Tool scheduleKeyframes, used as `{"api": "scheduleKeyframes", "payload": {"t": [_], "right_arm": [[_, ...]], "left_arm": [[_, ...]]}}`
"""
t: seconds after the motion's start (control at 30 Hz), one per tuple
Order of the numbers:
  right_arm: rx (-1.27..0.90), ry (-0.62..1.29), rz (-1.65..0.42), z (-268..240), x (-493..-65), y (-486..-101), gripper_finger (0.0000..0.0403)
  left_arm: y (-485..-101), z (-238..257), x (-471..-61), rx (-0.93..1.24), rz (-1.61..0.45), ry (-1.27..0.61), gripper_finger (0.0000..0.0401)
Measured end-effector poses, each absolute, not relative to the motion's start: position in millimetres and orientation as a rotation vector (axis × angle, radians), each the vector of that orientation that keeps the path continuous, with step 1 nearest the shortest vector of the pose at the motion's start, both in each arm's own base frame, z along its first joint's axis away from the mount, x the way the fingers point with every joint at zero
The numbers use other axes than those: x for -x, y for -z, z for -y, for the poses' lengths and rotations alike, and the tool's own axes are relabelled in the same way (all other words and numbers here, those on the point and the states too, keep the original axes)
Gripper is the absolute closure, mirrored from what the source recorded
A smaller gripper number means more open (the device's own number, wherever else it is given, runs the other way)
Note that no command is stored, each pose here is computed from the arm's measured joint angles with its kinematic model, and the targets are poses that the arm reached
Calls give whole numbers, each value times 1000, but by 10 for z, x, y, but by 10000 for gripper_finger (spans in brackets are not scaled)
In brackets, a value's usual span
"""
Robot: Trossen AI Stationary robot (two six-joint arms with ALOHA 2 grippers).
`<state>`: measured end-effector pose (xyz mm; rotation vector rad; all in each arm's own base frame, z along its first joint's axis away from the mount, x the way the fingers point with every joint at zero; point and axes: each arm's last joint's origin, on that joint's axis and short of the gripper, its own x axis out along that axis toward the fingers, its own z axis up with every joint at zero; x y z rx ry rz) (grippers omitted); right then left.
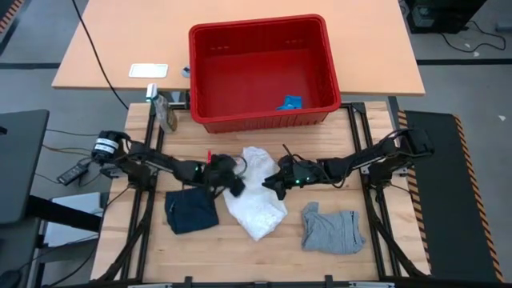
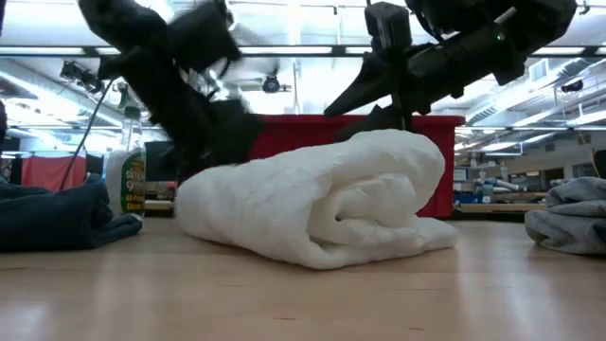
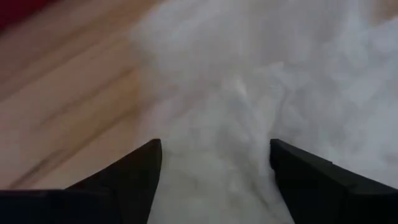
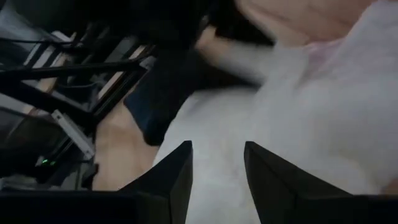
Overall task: Fold laundry
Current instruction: Fold the white dress
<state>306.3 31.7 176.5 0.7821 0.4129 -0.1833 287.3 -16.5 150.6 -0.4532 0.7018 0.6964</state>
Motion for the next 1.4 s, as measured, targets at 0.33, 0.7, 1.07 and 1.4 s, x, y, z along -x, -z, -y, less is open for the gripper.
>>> {"api": "scheduleKeyframes", "payload": {"t": [0.33, 0.7, 1.07, 1.4], "right_arm": [[-780, 189, -547, -530, -2983, -1647, 250], [-767, 197, -502, -538, -2997, -1675, 250], [-707, 122, -361, -490, -3087, -1786, 254], [-852, 158, -614, -544, -3164, -1152, 278]], "left_arm": [[-1732, -3, -2424, 609, -778, -988, 154], [-2453, 135, -2599, 622, -289, -598, 204], [-1906, 268, -2878, 537, -484, -581, 209], [-1358, 155, -3150, 690, -481, -674, 209]]}}
